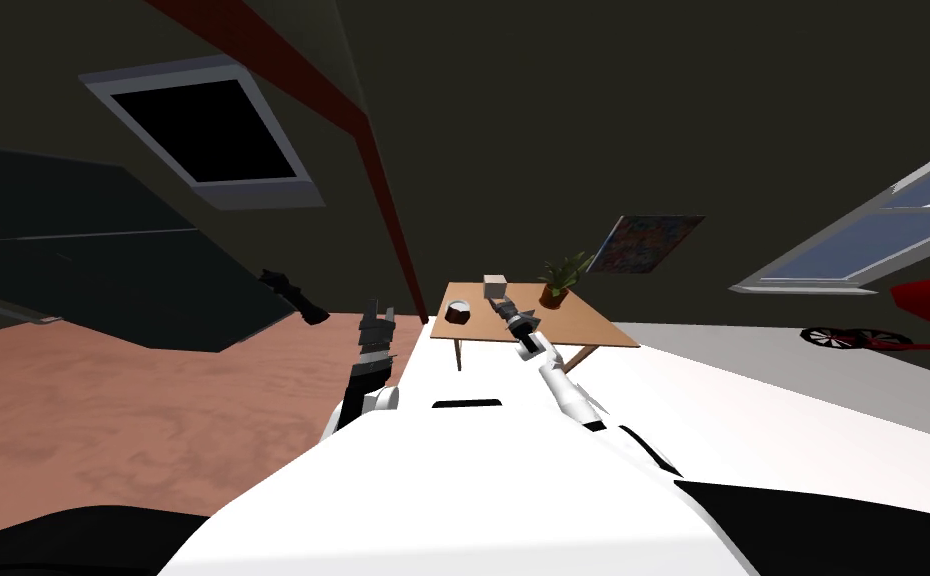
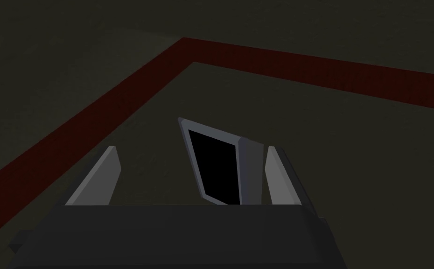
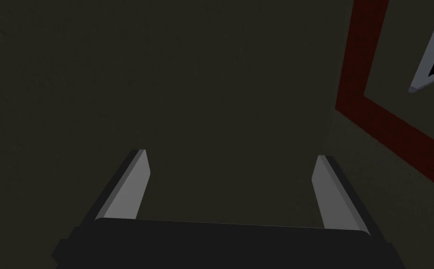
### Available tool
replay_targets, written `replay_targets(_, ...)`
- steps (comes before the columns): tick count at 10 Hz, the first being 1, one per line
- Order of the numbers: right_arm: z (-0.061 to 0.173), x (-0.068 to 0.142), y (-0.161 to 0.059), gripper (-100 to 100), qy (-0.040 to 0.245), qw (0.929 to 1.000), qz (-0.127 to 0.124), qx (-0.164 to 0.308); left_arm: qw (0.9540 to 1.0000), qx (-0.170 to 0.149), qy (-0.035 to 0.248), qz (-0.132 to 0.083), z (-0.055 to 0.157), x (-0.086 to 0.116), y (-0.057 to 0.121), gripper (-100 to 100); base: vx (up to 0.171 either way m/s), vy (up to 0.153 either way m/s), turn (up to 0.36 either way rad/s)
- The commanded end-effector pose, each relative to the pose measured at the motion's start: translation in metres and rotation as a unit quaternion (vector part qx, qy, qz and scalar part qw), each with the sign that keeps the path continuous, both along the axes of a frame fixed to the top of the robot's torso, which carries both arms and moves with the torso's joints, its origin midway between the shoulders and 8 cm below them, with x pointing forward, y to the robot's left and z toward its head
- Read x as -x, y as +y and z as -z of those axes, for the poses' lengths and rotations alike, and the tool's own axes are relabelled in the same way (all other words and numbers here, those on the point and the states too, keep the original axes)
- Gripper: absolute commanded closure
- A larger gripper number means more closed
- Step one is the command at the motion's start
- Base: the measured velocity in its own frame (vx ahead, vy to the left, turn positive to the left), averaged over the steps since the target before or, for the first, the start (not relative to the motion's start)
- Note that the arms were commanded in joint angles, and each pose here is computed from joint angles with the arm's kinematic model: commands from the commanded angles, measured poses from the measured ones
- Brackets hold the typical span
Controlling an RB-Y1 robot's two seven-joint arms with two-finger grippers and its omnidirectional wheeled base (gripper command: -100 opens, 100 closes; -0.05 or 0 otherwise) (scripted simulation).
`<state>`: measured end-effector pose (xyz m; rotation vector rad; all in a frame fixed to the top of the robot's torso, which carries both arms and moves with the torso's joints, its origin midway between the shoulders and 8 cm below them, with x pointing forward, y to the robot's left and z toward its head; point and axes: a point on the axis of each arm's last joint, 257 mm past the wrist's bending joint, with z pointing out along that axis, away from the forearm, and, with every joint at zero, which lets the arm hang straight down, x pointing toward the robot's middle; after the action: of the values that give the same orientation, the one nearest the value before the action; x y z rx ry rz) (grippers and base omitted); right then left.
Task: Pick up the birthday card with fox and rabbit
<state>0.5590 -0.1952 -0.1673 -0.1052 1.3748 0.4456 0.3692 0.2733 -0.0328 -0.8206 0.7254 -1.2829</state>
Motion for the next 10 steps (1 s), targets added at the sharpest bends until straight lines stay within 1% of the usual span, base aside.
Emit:
replay_targets(1, 0.018, -0.003, -0.006, -100, 0.015, 0.9996, 0.008, 0.023, 1.0, 0.0, 0.0, 0.0, 0.0, 0.0, 0.0, 0, -0.011, -0.005, 0.019)
replay_targets(2, 0.023, -0.012, -0.008, -100, 0.015, 0.9977, 0.013, 0.065, 1.0, 0.0, 0.0, 0.0, 0.0, 0.0, 0.0, 0, -0.014, -0.01, 0.044)
replay_targets(3, 0.034, -0.012, -0.012, -100, 0.027, 0.9973, 0.016, 0.066, 1.0, 0.0, 0.0, 0.0, 0.0, 0.0, 0.0, 0, -0.011, -0.011, 0.025)
replay_targets(4, 0.043, -0.021, -0.017, -100, 0.031, 0.9934, 0.023, 0.108, 1.0, 0.0, 0.0, 0.0, 0.0, 0.0, 0.0, 0, -0.011, -0.017, 0.039)
replay_targets(5, 0.057, -0.02, -0.022, -100, 0.046, 0.9925, 0.027, 0.11, 1.0, 0.0, 0.0, 0.0, 0.0, 0.0, 0.0, 0, -0.01, -0.018, 0.035)
replay_targets(6, 0.067, -0.027, -0.029, -100, 0.053, 0.9865, 0.034, 0.151, 1.0, 0.0, 0.0, 0.0, 0.0, 0.0, 0.0, 0, -0.011, -0.028, 0.065)
replay_targets(7, 0.076, -0.027, -0.033, -100, 0.063, 0.9855, 0.037, 0.153, 1.0, 0.0, 0.0, 0.0, 0.0, 0.0, 0.0, 0, -0.006, -0.027, 0.03)
replay_targets(8, 0.084, -0.033, -0.042, -100, 0.068, 0.9778, 0.044, 0.193, 1.0, 0.0, 0.0, 0.0, 0.0, 0.0, 0.0, 0, -0.007, -0.027, 0.04)
replay_targets(9, 0.095, -0.032, -0.047, -100, 0.079, 0.9764, 0.046, 0.196, 1.0, 0.0, 0.0, 0.0, 0.0, 0.0, 0.0, 0, -0.007, -0.025, 0.038)
replay_targets(10, 0.103, -0.038, -0.057, -100, 0.085, 0.9667, 0.053, 0.236, 1.0, 0.0, 0.0, 0.0, 0.0, 0.0, 0.0, 0, -0.009, -0.033, 0.064)
